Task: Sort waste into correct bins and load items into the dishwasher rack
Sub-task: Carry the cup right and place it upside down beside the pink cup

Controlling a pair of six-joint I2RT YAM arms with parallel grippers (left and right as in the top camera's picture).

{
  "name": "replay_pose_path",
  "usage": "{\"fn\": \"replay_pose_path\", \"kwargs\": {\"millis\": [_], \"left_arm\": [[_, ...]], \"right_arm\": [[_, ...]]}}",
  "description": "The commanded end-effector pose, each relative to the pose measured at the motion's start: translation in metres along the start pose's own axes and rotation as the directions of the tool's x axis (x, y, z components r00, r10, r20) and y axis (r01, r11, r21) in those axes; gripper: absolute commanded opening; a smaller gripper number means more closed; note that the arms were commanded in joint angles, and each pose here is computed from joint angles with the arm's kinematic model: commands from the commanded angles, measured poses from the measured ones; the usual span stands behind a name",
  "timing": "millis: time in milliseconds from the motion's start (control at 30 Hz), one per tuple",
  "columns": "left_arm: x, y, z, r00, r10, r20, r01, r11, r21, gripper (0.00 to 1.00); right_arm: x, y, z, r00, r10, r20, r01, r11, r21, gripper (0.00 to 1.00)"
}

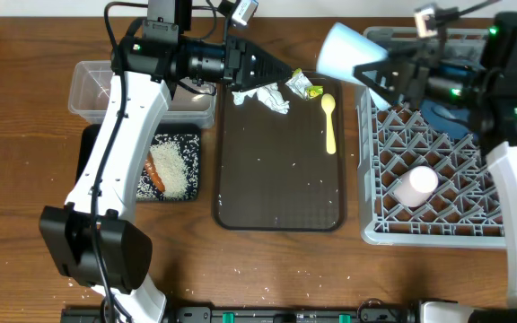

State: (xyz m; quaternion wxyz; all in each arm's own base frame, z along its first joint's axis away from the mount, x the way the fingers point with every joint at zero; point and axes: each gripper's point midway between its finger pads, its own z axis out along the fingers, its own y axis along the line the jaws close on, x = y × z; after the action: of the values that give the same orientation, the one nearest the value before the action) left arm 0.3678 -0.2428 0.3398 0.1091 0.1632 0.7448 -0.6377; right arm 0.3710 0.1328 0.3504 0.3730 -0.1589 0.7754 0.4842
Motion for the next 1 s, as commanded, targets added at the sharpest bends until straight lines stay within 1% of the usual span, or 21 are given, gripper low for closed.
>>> {"fn": "replay_pose_path", "kwargs": {"millis": [0,100,200,300,433,533,600,700,833,967], "left_arm": [[-0.002,0.022,0.000,1.000,-0.012,0.027,0.015,0.994,-0.107,0.29],[-0.002,0.049,-0.005,0.996,-0.059,0.064,0.073,0.964,-0.255,0.31],[0.003,0.081,-0.016,0.989,-0.105,0.105,0.140,0.894,-0.426,0.32],[0.012,0.109,-0.032,0.981,-0.140,0.136,0.193,0.790,-0.582,0.32],[0.026,0.134,-0.054,0.971,-0.177,0.164,0.240,0.653,-0.719,0.32],[0.037,0.144,-0.067,0.964,-0.201,0.173,0.258,0.569,-0.780,0.32],[0.042,0.148,-0.074,0.961,-0.213,0.175,0.264,0.527,-0.808,0.32],[0.050,0.152,-0.079,0.958,-0.230,0.172,0.265,0.479,-0.837,0.32],[0.054,0.151,-0.077,0.966,-0.222,0.131,0.226,0.480,-0.848,0.32],[0.055,0.151,-0.073,0.968,-0.221,0.120,0.215,0.482,-0.850,0.32]], "right_arm": [[0.001,-0.013,-0.026,0.999,0.006,0.033,-0.011,0.988,0.154,0.56],[0.013,-0.032,-0.049,0.997,0.063,0.038,-0.071,0.945,0.320,0.56],[0.028,-0.051,-0.082,0.992,0.111,0.058,-0.125,0.840,0.527,0.55],[0.047,-0.061,-0.120,0.985,0.153,0.076,-0.161,0.684,0.711,0.55],[0.076,-0.068,-0.162,0.976,0.208,0.070,-0.163,0.475,0.865,0.53],[0.099,-0.072,-0.183,0.955,0.286,0.078,-0.178,0.340,0.924,0.53],[0.110,-0.074,-0.189,0.940,0.333,0.080,-0.184,0.292,0.938,0.54],[0.123,-0.079,-0.193,0.913,0.400,0.079,-0.193,0.254,0.948,0.55],[0.137,-0.092,-0.204,0.868,0.486,0.104,-0.221,0.190,0.957,0.55],[0.149,-0.110,-0.214,0.813,0.564,0.143,-0.262,0.136,0.955,0.55]]}}
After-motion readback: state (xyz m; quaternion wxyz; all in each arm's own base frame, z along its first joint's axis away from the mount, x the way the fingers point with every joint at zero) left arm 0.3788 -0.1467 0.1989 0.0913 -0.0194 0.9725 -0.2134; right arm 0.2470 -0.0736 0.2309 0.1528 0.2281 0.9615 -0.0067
